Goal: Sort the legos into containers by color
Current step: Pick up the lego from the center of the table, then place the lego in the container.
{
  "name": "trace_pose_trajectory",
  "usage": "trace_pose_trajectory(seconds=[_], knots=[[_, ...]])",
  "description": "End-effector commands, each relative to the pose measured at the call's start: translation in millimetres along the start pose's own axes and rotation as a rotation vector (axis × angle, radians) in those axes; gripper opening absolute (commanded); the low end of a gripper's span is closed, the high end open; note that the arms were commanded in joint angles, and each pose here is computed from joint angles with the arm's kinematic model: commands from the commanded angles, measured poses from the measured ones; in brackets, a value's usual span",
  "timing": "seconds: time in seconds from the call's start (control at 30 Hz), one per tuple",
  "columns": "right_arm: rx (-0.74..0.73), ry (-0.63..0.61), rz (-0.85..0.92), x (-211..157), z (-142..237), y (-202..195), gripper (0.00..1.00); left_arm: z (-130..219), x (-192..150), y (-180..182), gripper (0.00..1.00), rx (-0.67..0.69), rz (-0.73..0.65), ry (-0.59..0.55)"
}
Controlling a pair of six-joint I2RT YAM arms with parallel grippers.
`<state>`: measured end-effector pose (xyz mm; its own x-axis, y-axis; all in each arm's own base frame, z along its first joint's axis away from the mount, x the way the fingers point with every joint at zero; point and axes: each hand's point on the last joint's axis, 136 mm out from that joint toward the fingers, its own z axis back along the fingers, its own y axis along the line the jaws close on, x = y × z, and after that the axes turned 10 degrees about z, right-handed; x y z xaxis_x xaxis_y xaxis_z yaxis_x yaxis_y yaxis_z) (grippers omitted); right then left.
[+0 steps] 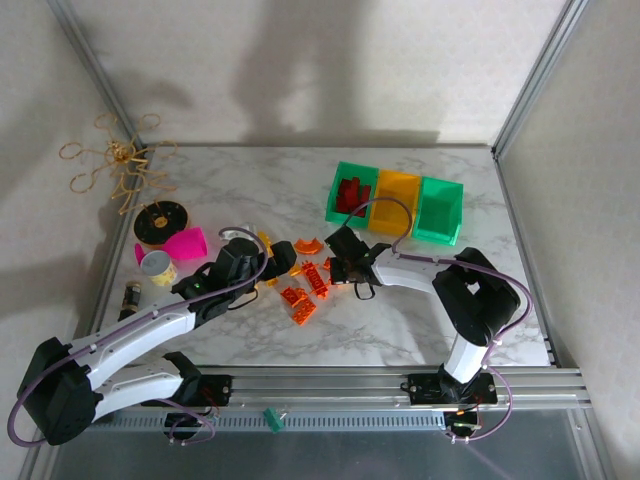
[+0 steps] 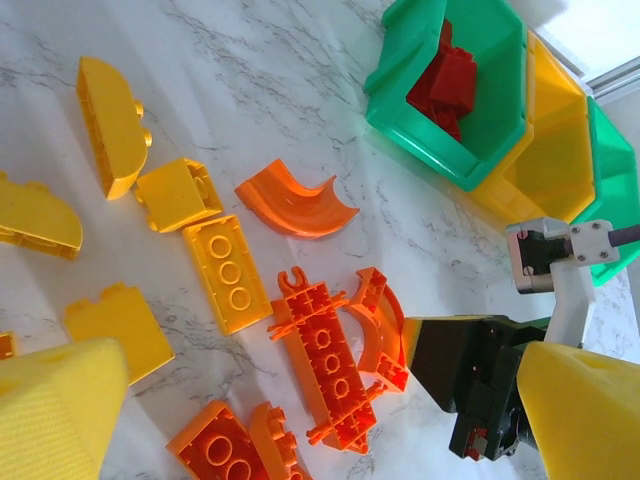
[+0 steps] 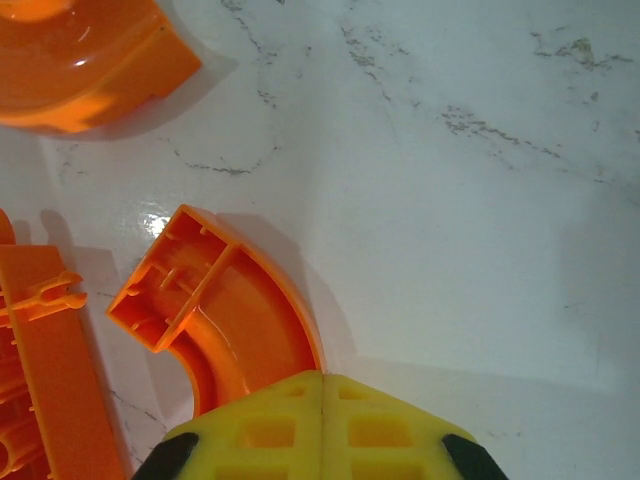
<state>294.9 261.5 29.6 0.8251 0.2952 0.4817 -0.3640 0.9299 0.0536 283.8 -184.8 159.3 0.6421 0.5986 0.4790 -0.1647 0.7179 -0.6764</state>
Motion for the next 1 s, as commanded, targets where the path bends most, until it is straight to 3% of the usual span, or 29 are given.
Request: trace_pose_trajectory(seconds=[0.0, 0.4, 0.77, 0.97], knots=[[-0.025, 0.012, -0.014, -7, 3, -7, 0.0, 2, -2, 4, 1.0, 0.014, -0.007, -0.004], [-0.028, -0.113, -0.111, 28, 45, -39, 0.0, 2, 2, -11, 1.0, -0.024, -0.006, -0.002], [-0.218, -0.324, -0.31, 109, 94, -161, 0.0, -15, 2, -49, 1.0, -0.095, -0.051, 0.029], [-0.317, -0.345, -0.343, 145, 76, -208, 0.0, -31, 3, -68, 1.0, -0.125, -0.06, 0.038]])
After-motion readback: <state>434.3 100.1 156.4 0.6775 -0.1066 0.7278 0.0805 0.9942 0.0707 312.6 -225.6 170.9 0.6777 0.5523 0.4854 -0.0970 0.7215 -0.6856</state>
